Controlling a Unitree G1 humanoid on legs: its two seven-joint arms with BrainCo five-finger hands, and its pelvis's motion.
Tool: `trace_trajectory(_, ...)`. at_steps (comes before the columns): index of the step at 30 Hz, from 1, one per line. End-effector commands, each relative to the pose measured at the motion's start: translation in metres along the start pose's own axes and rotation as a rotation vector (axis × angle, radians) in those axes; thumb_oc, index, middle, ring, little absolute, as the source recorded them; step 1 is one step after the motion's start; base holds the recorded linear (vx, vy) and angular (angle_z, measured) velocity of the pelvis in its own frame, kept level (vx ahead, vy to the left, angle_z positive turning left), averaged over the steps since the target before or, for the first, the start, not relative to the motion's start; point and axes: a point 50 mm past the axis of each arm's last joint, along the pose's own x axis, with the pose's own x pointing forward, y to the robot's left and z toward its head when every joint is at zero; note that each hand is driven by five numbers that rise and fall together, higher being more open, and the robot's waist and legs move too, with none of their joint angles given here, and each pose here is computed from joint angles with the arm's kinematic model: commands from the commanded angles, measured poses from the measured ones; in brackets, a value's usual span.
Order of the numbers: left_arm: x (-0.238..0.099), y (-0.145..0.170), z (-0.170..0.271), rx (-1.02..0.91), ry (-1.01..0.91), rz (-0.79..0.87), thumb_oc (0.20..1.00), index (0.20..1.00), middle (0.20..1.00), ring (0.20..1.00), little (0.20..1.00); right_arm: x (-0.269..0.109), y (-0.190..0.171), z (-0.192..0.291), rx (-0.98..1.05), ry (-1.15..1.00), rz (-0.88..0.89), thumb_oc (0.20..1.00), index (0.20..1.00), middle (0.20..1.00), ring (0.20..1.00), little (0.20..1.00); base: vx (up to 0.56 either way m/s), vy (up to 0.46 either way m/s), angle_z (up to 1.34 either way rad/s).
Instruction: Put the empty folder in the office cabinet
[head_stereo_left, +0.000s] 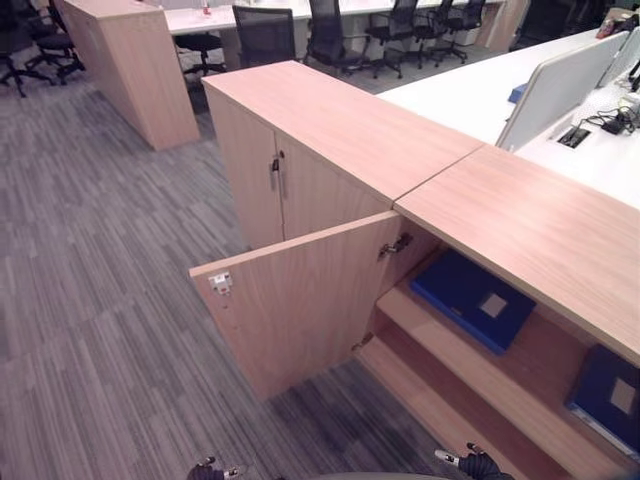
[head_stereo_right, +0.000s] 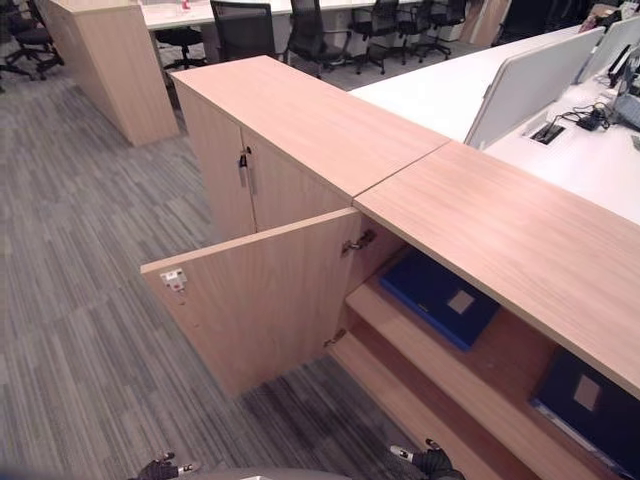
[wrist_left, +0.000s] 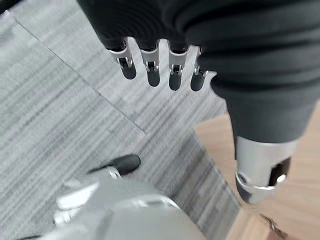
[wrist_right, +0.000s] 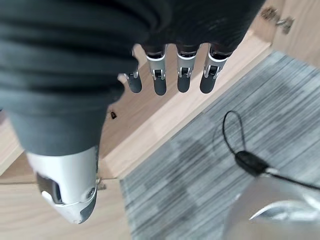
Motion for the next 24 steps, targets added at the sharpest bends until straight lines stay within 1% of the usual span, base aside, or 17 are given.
trace_trajectory(1,0.003,0.009,0.018,-0.042,-0.048,0.040,1.000,1.000,1.000,1.000,1.000,0.005,0.007,0.029,0.021,-0.078,0.015,1.000,1.000,1.000,1.000,1.000,-0.13,0.138,0.14)
trace_trajectory(2,0.004,0.011,0.026,-0.047,-0.072,0.054,1.000,1.000,1.000,1.000,1.000,0.005,0.012,0.038,0.032,-0.105,0.027,1.000,1.000,1.000,1.000,1.000,-0.11,0.101,0.24)
trace_trajectory(5,0.005,0.011,0.033,-0.043,-0.097,0.060,1.000,1.000,1.000,1.000,1.000,0.005,0.014,0.038,0.052,-0.109,0.032,1.000,1.000,1.000,1.000,1.000,-0.06,0.114,0.81)
trace_trajectory(9,0.005,0.009,0.049,-0.032,-0.165,0.055,1.000,1.000,1.000,1.000,1.000,0.002,0.015,0.017,0.016,-0.055,0.044,1.000,1.000,1.000,1.000,1.000,0.06,0.013,0.59)
trace_trajectory(11,0.005,0.008,0.067,-0.062,-0.236,0.052,1.000,1.000,1.000,1.000,1.000,0.001,0.011,0.011,-0.009,-0.034,0.034,1.000,1.000,1.000,1.000,1.000,-0.02,-0.023,0.00)
trace_trajectory(13,0.004,0.008,0.072,-0.063,-0.261,0.049,1.000,1.000,1.000,1.000,1.000,0.001,0.009,0.008,-0.015,-0.026,0.028,1.000,1.000,1.000,1.000,1.000,-0.01,-0.007,-0.03)
trace_trajectory(18,-0.002,0.024,0.111,-0.112,-0.411,0.087,1.000,1.000,1.000,1.000,1.000,0.000,-0.004,-0.002,-0.023,-0.001,0.002,1.000,1.000,1.000,1.000,1.000,-0.02,-0.010,0.01)
trace_trajectory(19,-0.002,0.025,0.111,-0.112,-0.410,0.087,1.000,1.000,1.000,1.000,1.000,0.000,-0.004,-0.002,-0.023,-0.001,0.002,1.000,1.000,1.000,1.000,1.000,0.00,0.000,0.00)
trace_trajectory(20,-0.007,0.035,0.132,-0.118,-0.488,0.104,1.000,1.000,1.000,1.000,1.000,-0.001,-0.006,-0.005,-0.036,0.004,0.000,1.000,1.000,1.000,1.000,1.000,-0.02,-0.015,-0.05)
trace_trajectory(24,-0.025,0.056,0.178,-0.093,-0.676,0.125,1.000,1.000,1.000,1.000,1.000,-0.002,-0.009,-0.010,-0.047,0.015,0.007,1.000,1.000,1.000,1.000,1.000,0.00,-0.009,-0.03)
